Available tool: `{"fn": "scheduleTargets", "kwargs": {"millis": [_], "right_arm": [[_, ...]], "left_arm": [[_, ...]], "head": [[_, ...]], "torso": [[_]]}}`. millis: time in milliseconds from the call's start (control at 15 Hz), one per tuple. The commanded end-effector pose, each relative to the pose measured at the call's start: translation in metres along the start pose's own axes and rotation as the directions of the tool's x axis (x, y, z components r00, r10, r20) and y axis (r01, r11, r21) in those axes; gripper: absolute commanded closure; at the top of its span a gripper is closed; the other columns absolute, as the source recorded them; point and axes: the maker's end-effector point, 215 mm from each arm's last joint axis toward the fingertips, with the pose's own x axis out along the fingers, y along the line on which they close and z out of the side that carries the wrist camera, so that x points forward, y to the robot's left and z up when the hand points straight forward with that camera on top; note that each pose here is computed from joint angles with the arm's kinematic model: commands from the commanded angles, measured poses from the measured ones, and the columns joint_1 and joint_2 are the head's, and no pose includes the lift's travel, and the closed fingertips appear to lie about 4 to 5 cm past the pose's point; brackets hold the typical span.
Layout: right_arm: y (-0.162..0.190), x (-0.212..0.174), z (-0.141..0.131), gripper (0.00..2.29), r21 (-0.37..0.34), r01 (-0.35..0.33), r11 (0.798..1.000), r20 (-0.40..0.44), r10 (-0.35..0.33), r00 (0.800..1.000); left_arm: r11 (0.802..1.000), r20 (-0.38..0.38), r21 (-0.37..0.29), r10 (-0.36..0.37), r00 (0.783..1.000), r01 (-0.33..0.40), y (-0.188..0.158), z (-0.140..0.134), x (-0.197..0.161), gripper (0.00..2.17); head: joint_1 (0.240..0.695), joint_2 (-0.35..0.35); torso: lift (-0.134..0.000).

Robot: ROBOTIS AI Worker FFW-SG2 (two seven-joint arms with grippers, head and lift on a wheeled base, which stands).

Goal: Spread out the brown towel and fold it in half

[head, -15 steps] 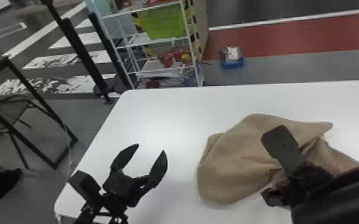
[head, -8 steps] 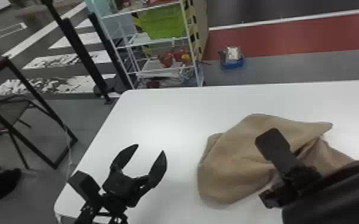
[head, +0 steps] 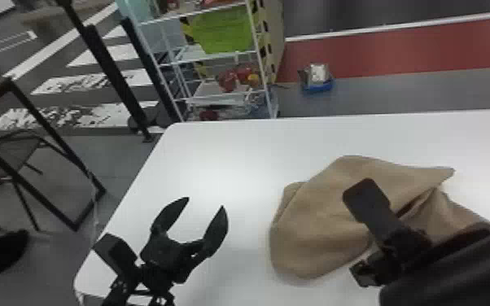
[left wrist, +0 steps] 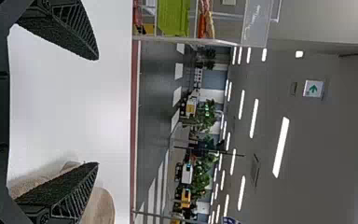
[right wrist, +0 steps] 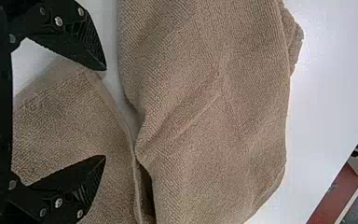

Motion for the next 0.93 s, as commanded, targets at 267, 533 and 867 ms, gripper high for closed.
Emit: {"fn": "scheduleTargets", "kwargs": {"millis": [267, 533, 867], "right_arm": [[-0.001, 0.0, -0.001, 0.59, -0.002, 0.006, 1.0, -0.004, -0.006, 1.0], [-0.009, 0.0, -0.001, 0.62, 0.005, 0.023, 1.0, -0.006, -0.023, 1.0], [-0.018, -0.019, 0.003, 0.97, 0.088, -0.007, 0.996, 0.06, 0.002, 0.998]], "left_arm": [[1.0, 0.001, -0.002, 0.001, 1.0, -0.001, 0.0, 0.0, 0.0, 0.07], [1.0, -0.001, -0.003, 0.002, 1.0, -0.002, 0.0, -0.001, 0.0, 0.07], [1.0, 0.006, 0.0, -0.001, 1.0, 0.001, -0.001, 0.002, 0.002, 0.07]], "head": [[0.695, 0.35], [0.695, 0.35], [0.695, 0.35]], "torso": [[-0.134], [-0.134], [-0.134]]}}
